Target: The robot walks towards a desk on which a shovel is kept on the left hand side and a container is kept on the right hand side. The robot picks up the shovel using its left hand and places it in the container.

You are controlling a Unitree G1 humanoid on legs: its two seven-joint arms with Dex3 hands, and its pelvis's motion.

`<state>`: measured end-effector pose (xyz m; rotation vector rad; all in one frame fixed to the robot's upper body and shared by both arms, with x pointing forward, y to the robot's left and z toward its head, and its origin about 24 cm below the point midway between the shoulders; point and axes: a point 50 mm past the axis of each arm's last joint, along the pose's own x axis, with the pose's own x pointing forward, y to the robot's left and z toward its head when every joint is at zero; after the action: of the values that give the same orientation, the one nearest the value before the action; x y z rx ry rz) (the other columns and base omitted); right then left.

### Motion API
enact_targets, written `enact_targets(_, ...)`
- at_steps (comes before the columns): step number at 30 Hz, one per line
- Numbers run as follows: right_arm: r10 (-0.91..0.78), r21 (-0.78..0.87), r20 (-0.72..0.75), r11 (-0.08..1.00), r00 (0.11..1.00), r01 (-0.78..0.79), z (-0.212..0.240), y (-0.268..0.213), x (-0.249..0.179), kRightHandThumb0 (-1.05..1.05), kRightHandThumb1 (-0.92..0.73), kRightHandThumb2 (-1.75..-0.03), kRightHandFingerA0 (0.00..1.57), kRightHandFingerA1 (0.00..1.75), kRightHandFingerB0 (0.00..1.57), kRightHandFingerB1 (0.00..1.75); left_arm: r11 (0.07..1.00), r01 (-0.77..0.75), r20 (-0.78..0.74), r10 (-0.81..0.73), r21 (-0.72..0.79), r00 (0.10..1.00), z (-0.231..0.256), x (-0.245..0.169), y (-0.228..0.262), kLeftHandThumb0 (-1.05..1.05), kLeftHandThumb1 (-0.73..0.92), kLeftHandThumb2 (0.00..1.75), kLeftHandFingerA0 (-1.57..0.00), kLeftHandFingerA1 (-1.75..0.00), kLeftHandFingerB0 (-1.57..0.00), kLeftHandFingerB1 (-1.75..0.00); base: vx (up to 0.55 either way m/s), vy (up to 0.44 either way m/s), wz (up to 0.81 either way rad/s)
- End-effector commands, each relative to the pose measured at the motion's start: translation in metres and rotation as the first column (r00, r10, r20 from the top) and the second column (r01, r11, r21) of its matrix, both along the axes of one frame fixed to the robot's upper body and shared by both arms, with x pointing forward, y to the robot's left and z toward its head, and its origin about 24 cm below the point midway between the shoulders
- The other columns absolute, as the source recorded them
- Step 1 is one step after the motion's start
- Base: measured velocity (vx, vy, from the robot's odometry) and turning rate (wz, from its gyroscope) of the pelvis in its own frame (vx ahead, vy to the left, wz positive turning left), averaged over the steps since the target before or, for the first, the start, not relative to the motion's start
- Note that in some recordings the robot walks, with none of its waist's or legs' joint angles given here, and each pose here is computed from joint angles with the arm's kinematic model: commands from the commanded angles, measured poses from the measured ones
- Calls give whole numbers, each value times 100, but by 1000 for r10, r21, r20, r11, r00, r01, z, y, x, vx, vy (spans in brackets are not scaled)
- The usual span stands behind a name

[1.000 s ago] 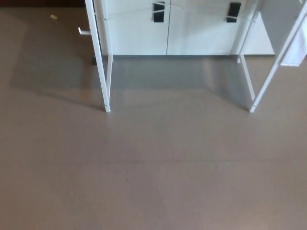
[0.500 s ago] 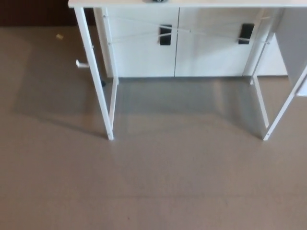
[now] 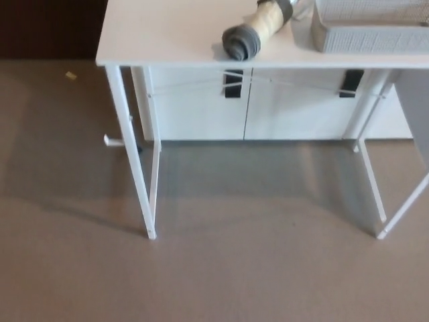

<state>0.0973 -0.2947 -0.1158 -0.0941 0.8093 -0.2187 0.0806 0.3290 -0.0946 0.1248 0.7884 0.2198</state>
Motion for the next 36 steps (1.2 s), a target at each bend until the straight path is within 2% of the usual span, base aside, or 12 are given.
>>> enact_targets(1,-30,14,34,999,999,30,2,-1,4,-42,-53,-56,59,63,30,45,999,35,66,-37,27,997,5,7,-8,-22,59,61,-25,-40,-23,-34,425,-165,46)
enact_targets(6,-27,9,32,1000,999,27,2,-1,9,-44,-53,-56,57,61,29,44,1000,-12,117,12,6,993,9,21,-17,-17,58,59,-29,-39,-26,-33,357,-190,22)
enact_targets(7,-28,12,33,1000,999,28,2,-2,12,-45,-52,-55,57,60,30,44,999,-33,134,35,-15,990,8,26,-17,-10,41,87,-21,-54,-14,-49,160,-94,7)
enact_targets(12,-41,54,53,998,998,38,2,1,17,-37,-54,-56,62,65,31,47,999,5,107,-9,33,994,11,19,-14,-12,42,88,-21,-54,-13,-49,231,1,-13)
enact_targets(16,-26,46,65,999,998,23,6,1,22,-38,-55,-56,66,66,32,47,999,-32,105,31,5,994,5,21,-9,-7,43,88,-23,-54,-16,-49,329,144,-18)
enact_targets(18,-12,38,66,999,998,9,6,2,24,-39,-55,-56,67,65,32,47,1000,-13,108,11,19,994,6,23,-7,-10,42,88,-23,-55,-17,-50,333,338,-22)
enact_targets(19,-18,47,76,999,997,15,6,3,25,-37,-55,-56,63,64,32,46,996,57,80,-63,73,995,11,25,-7,-13,44,89,-22,-54,-12,-48,179,196,-1)
enact_targets(21,-25,57,79,998,997,21,6,3,23,-37,-55,-56,62,63,32,46,999,-3,73,0,47,997,5,24,-5,-9,41,87,-24,-55,-17,-50,200,132,4)
enact_targets(29,-30,63,58,998,998,26,3,5,14,-33,-60,-57,66,64,32,47,998,-12,6,13,-54,1000,-6,5,-8,-7,41,87,-21,-54,-15,-50,168,5,6)
enact_targets(30,-31,67,55,997,998,27,3,5,14,-35,-57,-56,63,63,31,47,999,-14,-16,13,-50,1000,-9,4,-7,-13,60,58,-28,-39,-25,-32,154,-113,15)
enact_targets(31,-23,56,49,998,999,21,3,6,14,-34,-57,-56,62,63,32,46,999,-6,-19,5,-42,1000,-9,3,-8,-9,42,88,-22,-54,-15,-49,190,-123,24)
enact_targets(36,-16,52,44,999,999,14,3,6,12,-35,-57,-56,59,62,32,46,999,-1,-25,0,-34,1000,-10,1,-8,-9,42,88,-22,-55,-16,-50,156,-34,-4)
